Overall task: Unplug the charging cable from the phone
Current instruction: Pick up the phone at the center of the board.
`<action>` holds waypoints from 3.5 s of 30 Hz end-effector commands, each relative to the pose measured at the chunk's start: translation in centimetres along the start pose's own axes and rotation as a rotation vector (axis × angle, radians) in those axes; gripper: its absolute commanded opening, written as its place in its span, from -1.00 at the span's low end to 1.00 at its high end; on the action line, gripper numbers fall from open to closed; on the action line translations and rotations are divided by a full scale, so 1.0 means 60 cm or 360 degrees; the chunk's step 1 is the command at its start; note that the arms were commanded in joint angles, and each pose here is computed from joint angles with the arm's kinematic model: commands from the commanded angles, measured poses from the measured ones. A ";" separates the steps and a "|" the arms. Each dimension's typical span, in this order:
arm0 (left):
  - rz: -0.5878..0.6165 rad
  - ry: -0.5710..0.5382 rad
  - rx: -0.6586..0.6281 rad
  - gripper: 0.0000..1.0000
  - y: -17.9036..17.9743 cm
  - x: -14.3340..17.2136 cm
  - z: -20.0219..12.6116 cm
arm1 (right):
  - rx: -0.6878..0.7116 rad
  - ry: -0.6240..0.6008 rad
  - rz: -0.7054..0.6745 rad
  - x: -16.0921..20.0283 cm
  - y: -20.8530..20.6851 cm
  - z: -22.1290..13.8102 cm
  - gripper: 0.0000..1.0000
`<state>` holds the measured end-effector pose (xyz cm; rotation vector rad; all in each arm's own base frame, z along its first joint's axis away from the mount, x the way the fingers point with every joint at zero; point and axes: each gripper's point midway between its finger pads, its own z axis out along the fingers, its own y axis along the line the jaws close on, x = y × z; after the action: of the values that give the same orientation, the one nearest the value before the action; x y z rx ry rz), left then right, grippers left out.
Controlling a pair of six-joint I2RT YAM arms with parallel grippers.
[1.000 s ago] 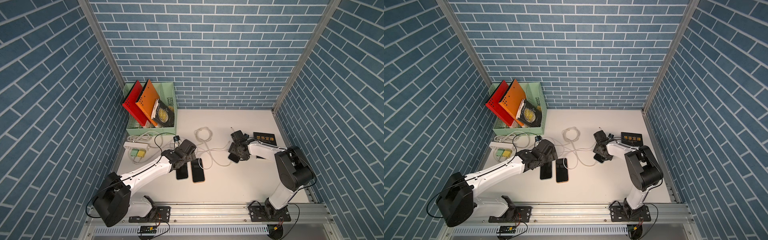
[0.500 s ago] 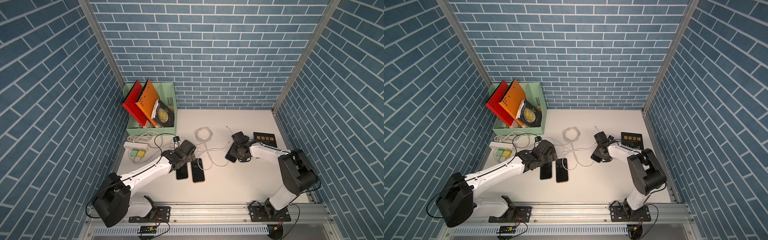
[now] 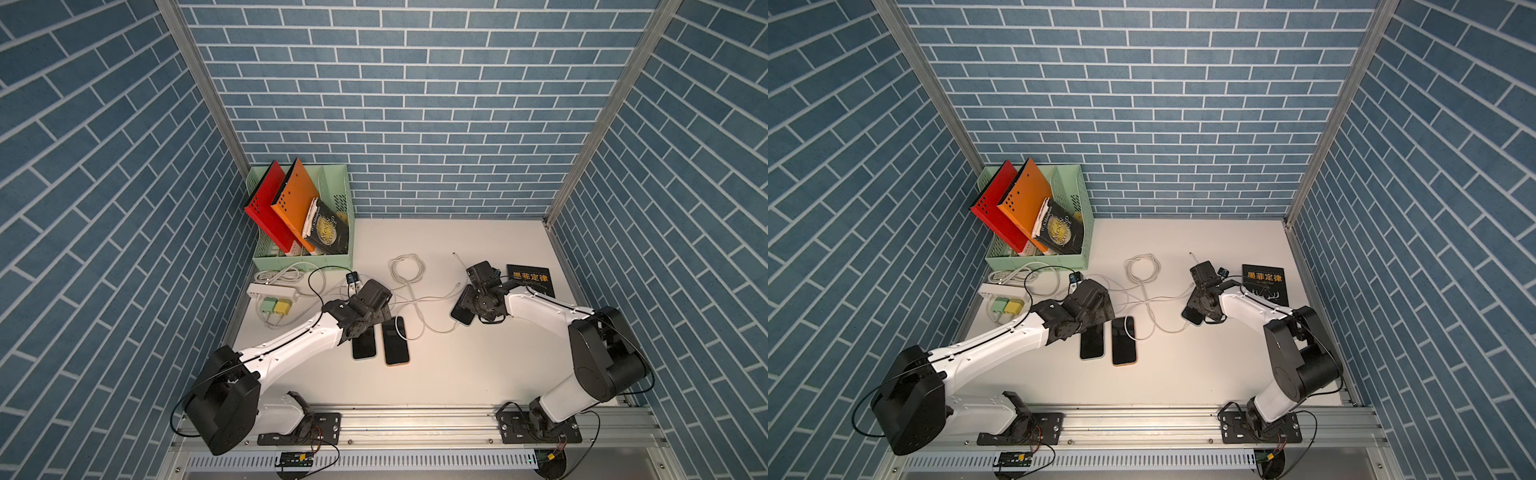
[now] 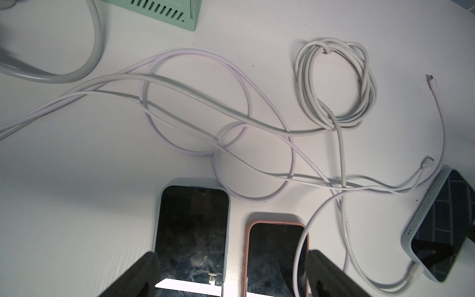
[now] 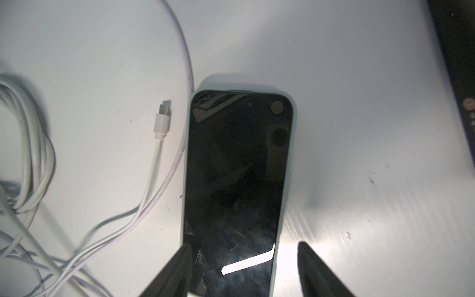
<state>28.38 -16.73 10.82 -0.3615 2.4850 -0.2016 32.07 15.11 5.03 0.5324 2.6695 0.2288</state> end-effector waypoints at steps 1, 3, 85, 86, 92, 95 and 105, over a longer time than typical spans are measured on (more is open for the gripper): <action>-0.0010 -0.0034 -0.0023 0.89 0.003 -0.016 -0.012 | 0.0030 0.0003 -0.0040 0.004 -0.007 -0.011 0.73; -0.0005 -0.0041 -0.0032 0.88 0.004 -0.020 -0.016 | 0.0028 0.0003 -0.0048 0.004 -0.006 -0.015 0.97; -0.0031 -0.0055 -0.0011 0.90 0.032 -0.006 0.000 | 0.0334 0.0547 -0.0136 0.075 -0.028 0.068 0.90; -0.0032 -0.0053 -0.0010 0.90 0.032 -0.005 0.000 | 0.0331 0.0557 -0.0137 0.079 -0.029 0.069 0.86; -0.0041 -0.0054 -0.0015 0.90 0.036 -0.003 0.001 | 0.0329 0.0617 -0.0138 0.099 -0.032 0.080 0.69; -0.0048 -0.0056 -0.0010 0.90 0.037 -0.002 0.000 | 0.0317 0.0636 -0.0129 0.105 -0.031 0.085 0.60; -0.0053 -0.0058 -0.0013 0.90 0.039 -0.002 0.000 | 0.0259 0.0616 -0.0121 0.102 -0.022 0.082 0.31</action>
<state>28.12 -15.17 10.50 -0.3860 2.4530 -0.2152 32.21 16.61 1.86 0.4673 2.9391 0.1088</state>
